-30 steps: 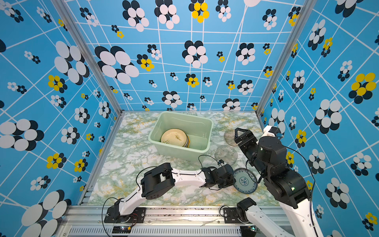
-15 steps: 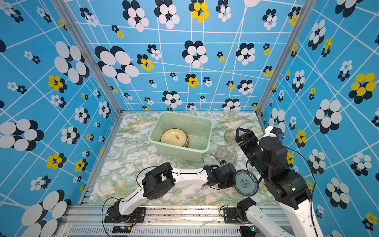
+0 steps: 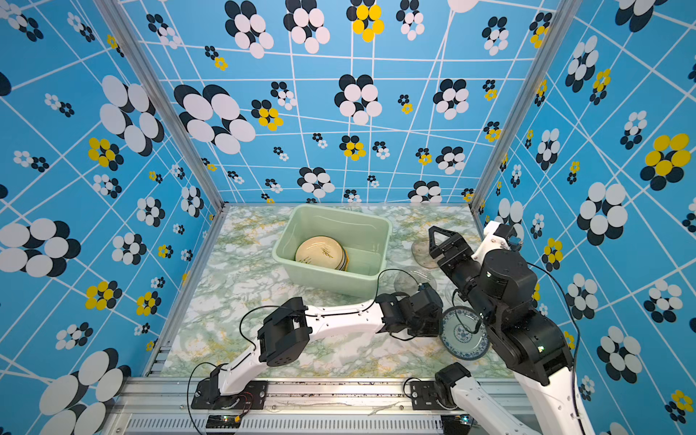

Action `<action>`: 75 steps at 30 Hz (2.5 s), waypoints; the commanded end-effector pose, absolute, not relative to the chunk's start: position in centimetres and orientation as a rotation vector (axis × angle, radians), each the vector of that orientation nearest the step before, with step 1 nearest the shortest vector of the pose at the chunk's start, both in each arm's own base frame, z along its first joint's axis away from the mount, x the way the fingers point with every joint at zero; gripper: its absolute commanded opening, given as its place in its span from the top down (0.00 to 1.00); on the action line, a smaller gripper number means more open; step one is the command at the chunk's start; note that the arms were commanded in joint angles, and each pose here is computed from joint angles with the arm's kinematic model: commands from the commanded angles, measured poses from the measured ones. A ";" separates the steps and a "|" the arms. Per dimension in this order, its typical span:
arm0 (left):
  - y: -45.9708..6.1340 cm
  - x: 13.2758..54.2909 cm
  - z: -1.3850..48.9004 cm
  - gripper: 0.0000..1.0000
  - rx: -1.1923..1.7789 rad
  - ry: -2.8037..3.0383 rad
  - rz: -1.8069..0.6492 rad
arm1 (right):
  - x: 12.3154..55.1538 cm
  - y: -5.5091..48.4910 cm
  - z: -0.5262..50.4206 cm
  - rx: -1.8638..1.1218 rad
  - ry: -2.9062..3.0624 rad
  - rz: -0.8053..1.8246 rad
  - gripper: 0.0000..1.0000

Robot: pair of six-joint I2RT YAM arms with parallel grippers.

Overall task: Place the plates into the plastic bin on the countertop
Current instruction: Pick up the plate from the bottom-right of the table, then place the plate in the plastic bin.

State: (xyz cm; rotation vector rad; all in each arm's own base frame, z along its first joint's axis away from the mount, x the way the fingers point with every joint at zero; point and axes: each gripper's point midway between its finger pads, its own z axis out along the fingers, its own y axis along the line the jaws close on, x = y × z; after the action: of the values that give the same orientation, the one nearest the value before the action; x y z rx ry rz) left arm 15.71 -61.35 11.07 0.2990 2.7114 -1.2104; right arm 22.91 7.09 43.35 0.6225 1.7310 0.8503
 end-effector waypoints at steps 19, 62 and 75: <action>-52.5 30.1 37.1 1.00 0.330 2.193 -1.221 | 19.3 14.7 56.1 0.130 1.535 1.366 0.21; -25.2 27.9 37.0 1.00 -0.131 2.246 -1.411 | 27.1 21.8 38.1 0.062 2.048 1.348 0.36; -25.3 28.1 36.2 1.00 -0.160 2.236 -1.442 | 28.3 23.0 38.2 0.071 2.036 1.363 0.49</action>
State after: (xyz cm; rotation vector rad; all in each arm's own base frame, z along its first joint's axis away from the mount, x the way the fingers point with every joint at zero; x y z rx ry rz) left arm 28.34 -25.33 33.82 -0.2000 2.3236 -1.3790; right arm 28.02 22.31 37.44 0.0916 2.0630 1.3413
